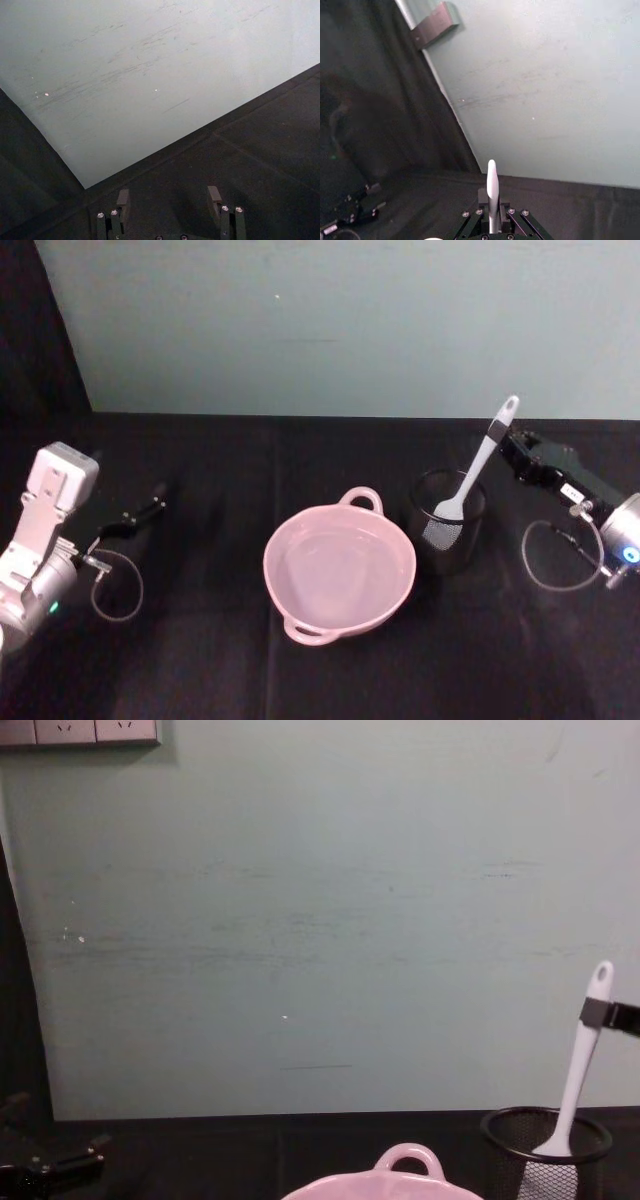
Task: Use the one hand to pick up the spoon and stir the clear water in the bowl.
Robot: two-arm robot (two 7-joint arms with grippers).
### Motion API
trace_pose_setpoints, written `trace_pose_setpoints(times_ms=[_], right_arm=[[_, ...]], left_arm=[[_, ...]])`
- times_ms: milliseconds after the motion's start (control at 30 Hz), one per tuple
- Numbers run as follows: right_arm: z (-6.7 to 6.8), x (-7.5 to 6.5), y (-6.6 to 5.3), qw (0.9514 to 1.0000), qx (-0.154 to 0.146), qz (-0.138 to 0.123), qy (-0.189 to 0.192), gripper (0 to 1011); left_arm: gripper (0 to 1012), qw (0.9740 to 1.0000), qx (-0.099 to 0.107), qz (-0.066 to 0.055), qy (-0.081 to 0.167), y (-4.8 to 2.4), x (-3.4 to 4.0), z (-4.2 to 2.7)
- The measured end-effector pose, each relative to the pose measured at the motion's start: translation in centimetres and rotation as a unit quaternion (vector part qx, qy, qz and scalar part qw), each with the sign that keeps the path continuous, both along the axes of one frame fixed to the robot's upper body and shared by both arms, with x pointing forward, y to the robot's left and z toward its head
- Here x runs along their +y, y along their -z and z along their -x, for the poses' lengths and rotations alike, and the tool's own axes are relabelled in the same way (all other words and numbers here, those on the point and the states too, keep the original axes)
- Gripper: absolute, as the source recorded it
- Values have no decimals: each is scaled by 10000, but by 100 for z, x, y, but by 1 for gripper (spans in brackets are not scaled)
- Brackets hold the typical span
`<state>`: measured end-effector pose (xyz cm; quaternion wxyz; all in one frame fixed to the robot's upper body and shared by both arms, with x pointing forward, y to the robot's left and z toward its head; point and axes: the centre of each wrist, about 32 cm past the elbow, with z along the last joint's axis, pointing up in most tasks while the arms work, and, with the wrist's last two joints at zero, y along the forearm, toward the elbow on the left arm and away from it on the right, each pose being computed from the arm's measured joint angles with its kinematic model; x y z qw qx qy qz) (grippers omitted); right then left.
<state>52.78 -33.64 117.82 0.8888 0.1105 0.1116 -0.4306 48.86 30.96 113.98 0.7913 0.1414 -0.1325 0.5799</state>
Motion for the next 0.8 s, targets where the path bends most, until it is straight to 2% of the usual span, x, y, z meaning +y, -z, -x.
trace_pose_setpoints(times_ms=[67, 133, 267, 467, 500, 800], right_arm=[[23, 10, -72, 9997, -174, 195, -35, 118], [31, 17, -102, 9994, -237, 259, -51, 119], [75, 48, -303, 9967, -584, 556, -127, 119], [96, 84, -510, 9939, -804, 738, -161, 118], [98, 94, -574, 9930, -866, 784, -180, 119], [108, 129, -856, 9881, -1128, 1008, -266, 119]], left_arm=[[1005, 10000, 0, 0, 0, 0, 0, 0], [1005, 10000, 0, -1, 0, 0, 0, 0], [1005, 10000, 0, 0, 0, 0, 0, 0], [1005, 10000, 0, -1, 0, 0, 0, 0], [1005, 10000, 0, 0, 0, 0, 0, 0], [1005, 10000, 0, 0, 0, 0, 0, 0]])
